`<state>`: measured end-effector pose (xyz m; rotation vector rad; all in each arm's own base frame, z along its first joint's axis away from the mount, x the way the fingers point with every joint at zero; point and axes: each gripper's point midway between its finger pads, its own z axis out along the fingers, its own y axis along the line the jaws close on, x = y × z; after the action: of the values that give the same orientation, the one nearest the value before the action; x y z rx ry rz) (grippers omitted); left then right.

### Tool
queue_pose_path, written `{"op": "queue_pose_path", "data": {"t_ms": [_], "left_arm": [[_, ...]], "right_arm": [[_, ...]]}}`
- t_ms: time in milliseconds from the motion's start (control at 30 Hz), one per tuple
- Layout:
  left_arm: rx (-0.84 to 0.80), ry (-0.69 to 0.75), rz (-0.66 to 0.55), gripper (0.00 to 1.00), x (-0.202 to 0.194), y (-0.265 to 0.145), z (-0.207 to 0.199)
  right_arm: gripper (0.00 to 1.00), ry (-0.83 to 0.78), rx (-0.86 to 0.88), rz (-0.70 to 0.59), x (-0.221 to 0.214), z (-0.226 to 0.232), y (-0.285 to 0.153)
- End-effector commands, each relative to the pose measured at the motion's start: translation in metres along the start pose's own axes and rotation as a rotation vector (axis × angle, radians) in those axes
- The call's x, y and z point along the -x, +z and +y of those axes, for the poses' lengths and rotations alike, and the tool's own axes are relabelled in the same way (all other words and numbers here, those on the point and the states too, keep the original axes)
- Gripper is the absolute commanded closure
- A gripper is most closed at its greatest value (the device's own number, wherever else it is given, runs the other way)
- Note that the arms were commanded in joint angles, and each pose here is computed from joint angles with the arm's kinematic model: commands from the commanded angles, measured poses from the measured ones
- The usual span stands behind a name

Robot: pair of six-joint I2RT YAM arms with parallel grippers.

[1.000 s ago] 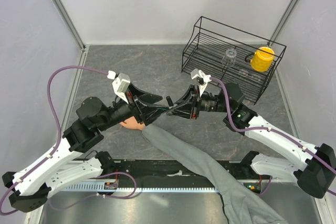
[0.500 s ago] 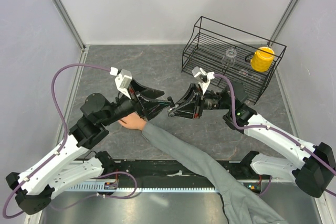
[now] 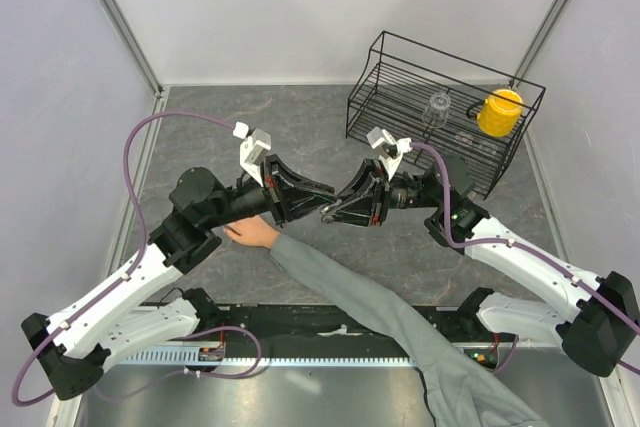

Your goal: Paint the nails

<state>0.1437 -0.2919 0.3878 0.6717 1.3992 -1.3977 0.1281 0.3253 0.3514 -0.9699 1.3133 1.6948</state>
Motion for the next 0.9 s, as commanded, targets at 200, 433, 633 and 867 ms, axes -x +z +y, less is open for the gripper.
{"op": "queue_pose_path", "data": {"t_ms": [200,433,633,867], "left_arm": [[0.358,0.028,-0.032,0.98,0.020,0.000,0.050],[0.800,-0.011,-0.024,0.98,0.019,0.004,0.099],[0.690,-0.027,0.000,0.75,0.018,0.013,0.082],[0.448,-0.008,-0.067,0.32,0.041,-0.008,0.056]], "right_arm": [[1.00,-0.272,-0.664,0.094,0.004,-0.078,0.005],[1.00,-0.374,-1.075,-0.056,0.009,-0.101,0.002],[1.00,-0.380,-0.898,-0.059,0.011,-0.088,0.015],[1.00,-0.279,-0.426,0.006,-0.009,-0.050,0.015]]}}
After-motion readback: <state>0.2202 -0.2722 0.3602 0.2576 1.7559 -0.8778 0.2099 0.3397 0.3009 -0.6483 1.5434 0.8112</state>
